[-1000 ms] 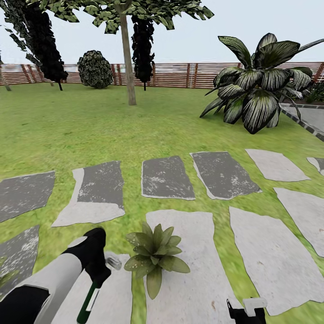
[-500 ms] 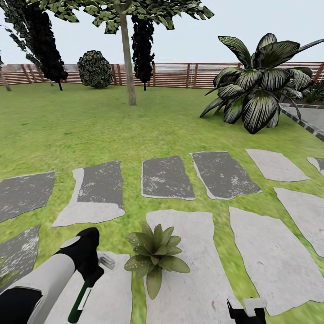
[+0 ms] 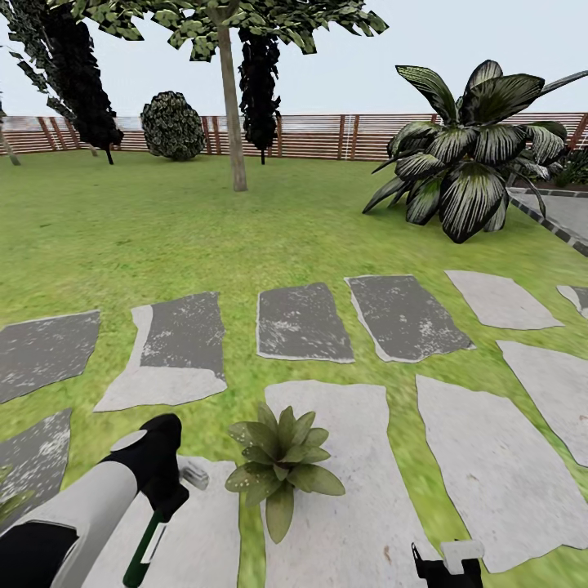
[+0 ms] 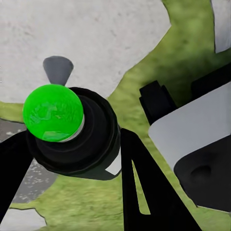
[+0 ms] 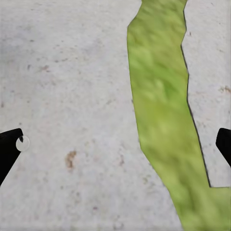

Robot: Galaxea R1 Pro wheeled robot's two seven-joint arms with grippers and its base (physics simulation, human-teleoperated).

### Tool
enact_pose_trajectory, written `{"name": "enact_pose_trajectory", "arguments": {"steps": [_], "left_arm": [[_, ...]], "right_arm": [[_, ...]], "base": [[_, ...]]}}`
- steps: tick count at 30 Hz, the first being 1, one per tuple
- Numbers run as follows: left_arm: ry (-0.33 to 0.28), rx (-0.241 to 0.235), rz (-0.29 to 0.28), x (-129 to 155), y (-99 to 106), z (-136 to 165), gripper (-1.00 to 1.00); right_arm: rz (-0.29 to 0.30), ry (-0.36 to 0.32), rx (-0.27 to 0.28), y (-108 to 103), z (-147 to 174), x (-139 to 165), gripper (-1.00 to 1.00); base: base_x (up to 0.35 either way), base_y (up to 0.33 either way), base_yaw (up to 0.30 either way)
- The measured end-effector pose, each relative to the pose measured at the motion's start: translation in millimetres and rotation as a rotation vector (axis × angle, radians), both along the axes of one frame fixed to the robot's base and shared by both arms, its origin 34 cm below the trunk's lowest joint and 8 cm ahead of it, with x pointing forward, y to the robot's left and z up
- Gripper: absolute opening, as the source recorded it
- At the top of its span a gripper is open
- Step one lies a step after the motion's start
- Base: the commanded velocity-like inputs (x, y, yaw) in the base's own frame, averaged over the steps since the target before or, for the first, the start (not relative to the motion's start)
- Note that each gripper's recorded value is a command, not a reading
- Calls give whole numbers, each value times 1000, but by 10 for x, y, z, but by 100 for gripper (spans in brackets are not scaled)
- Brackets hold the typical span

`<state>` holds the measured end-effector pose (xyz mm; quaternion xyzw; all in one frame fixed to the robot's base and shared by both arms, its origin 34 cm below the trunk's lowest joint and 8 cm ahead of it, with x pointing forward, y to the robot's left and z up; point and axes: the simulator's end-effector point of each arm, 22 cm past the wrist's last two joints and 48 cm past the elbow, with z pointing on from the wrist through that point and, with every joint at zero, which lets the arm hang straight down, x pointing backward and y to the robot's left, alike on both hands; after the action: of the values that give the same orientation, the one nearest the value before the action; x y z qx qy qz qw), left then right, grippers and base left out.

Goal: Pick up the pesticide atomizer in the garden and spray insectifuge to fully cover both potted plants in the garden.

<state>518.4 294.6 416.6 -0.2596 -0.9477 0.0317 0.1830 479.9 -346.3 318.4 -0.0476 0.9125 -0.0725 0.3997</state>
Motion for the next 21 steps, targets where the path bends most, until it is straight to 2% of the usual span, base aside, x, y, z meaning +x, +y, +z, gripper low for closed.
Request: {"name": "enact_pose_trajectory", "arguments": {"steps": [5, 10, 13, 18, 21], "left_arm": [[-16, -2, 9, 64, 19, 33, -100], [-135, -60, -18, 494, -312, 245, -100], [-162, -75, -32, 599, -423, 304, -100], [-189, -78, -38, 753, -449, 415, -100], [-215, -126, -35, 995, -615, 654, -100]], "right_arm": [[0, -1, 0, 0, 1, 1, 100], [0, 0, 0, -1, 1, 0, 100], [0, 1, 0, 0, -3, 0, 100], [0, 0, 0, 1, -1, 0, 100], [0, 0, 0, 0, 1, 1, 100]], "base": [[0, 0, 0], [0, 0, 0], [-191, 0, 0], [-205, 0, 0], [-18, 0, 0]]}}
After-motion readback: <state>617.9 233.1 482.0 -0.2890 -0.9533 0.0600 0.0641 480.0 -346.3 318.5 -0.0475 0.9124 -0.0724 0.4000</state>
